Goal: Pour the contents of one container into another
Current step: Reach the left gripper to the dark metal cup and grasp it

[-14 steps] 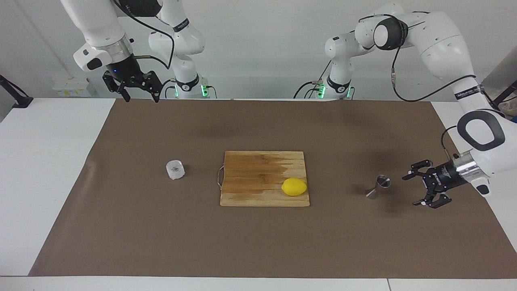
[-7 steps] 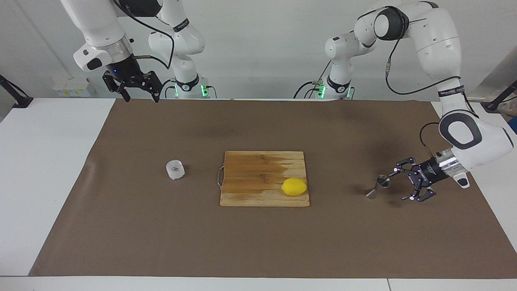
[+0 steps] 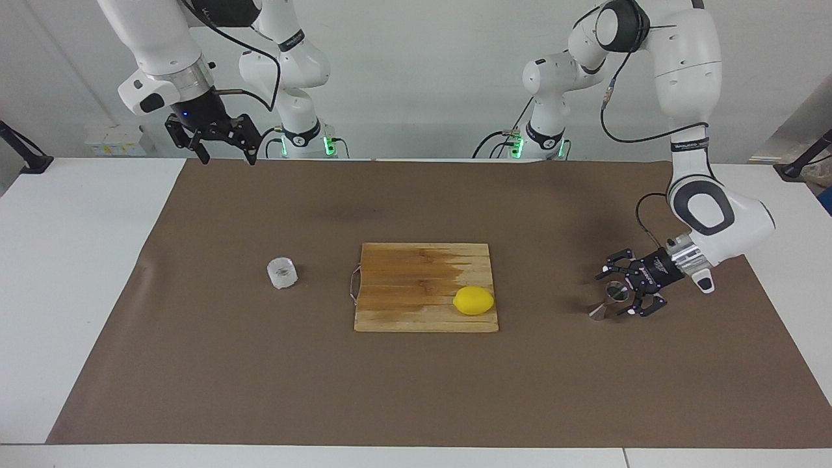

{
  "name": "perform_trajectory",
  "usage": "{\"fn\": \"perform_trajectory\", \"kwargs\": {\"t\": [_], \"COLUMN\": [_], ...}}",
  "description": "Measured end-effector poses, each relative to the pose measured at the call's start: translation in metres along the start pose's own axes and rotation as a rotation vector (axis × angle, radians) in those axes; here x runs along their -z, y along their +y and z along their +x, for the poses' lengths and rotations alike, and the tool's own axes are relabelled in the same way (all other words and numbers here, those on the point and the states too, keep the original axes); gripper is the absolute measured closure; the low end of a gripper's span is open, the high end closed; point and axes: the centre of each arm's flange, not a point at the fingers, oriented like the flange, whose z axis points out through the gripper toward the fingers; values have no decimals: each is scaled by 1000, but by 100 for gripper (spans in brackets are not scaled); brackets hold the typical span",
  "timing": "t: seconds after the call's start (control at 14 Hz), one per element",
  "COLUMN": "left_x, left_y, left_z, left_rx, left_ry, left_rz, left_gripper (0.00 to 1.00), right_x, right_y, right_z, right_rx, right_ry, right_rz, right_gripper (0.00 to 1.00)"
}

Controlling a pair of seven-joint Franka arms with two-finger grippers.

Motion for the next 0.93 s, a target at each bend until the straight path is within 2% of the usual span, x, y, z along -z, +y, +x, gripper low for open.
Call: {"fn": "perform_trajectory", "kwargs": {"t": [0.5, 0.79, 0.93], "left_x": [-5, -5, -4], "left_y": [-11, -10, -9], "left_z": [6, 2, 1], "left_rx": [-38, -46, -62], "left_ry": [-113, -131, -153], "left_rz": [-116, -144, -168], "left_gripper": [0, 0, 5], "right_x": [0, 0, 0], "right_y": [0, 0, 0], "right_z": [0, 0, 0], "right_rx": [0, 0, 0], "right_ry": [0, 0, 0], "right_rz": [0, 0, 0], "right_gripper": [0, 0, 0]}}
